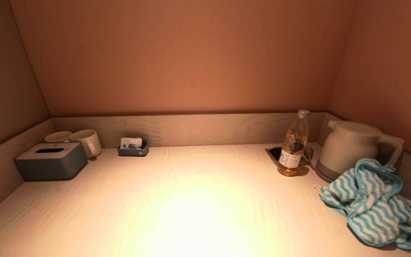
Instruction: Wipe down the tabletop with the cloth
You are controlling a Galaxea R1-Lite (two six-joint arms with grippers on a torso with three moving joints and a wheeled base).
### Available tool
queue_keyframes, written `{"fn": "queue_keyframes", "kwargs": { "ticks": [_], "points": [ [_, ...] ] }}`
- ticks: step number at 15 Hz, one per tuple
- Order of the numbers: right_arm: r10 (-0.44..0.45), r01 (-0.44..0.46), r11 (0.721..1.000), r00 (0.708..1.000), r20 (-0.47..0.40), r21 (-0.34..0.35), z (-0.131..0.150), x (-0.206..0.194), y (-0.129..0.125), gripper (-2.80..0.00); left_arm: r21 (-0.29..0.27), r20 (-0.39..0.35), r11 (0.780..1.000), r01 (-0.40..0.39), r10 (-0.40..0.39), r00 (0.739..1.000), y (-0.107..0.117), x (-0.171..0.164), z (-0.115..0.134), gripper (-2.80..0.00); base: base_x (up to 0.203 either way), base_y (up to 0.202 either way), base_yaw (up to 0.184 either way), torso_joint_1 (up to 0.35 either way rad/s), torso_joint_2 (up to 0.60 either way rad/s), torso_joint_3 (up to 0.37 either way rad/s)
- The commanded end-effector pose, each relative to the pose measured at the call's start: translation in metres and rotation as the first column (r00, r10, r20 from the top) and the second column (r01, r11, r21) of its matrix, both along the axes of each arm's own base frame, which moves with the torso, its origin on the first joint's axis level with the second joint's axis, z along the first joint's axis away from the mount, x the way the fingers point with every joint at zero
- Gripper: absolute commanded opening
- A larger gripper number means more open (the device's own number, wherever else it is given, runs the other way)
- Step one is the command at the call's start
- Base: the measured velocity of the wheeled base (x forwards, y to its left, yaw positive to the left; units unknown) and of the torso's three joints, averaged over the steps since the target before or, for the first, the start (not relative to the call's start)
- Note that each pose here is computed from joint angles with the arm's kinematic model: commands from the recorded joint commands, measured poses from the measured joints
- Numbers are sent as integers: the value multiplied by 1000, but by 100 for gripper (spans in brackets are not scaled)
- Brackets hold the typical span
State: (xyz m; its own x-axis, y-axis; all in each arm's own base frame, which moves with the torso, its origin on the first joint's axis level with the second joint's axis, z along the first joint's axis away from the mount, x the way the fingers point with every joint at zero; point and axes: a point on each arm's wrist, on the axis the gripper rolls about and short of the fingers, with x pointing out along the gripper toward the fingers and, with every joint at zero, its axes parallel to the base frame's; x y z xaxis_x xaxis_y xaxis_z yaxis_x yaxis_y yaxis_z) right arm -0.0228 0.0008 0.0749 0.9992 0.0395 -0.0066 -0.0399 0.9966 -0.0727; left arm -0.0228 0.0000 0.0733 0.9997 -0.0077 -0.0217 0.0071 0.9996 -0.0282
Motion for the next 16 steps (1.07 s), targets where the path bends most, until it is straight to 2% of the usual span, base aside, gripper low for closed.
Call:
{"fn": "queue_keyframes", "kwargs": {
  "ticks": [1, 16],
  "points": [
    [2, -2, 1000, 1000, 0, -1, 0, 0, 0, -280, -1, 0, 1000, 0, 0, 1000, 0, 0, 0, -280, 0, 0, 0, 0, 0, 0],
    [2, -2, 1000, 1000, 0, -1, 0, 0, 0, -280, -1, 0, 1000, 0, 0, 1000, 0, 0, 0, -280, 0, 0, 0, 0, 0, 0]
  ]
}}
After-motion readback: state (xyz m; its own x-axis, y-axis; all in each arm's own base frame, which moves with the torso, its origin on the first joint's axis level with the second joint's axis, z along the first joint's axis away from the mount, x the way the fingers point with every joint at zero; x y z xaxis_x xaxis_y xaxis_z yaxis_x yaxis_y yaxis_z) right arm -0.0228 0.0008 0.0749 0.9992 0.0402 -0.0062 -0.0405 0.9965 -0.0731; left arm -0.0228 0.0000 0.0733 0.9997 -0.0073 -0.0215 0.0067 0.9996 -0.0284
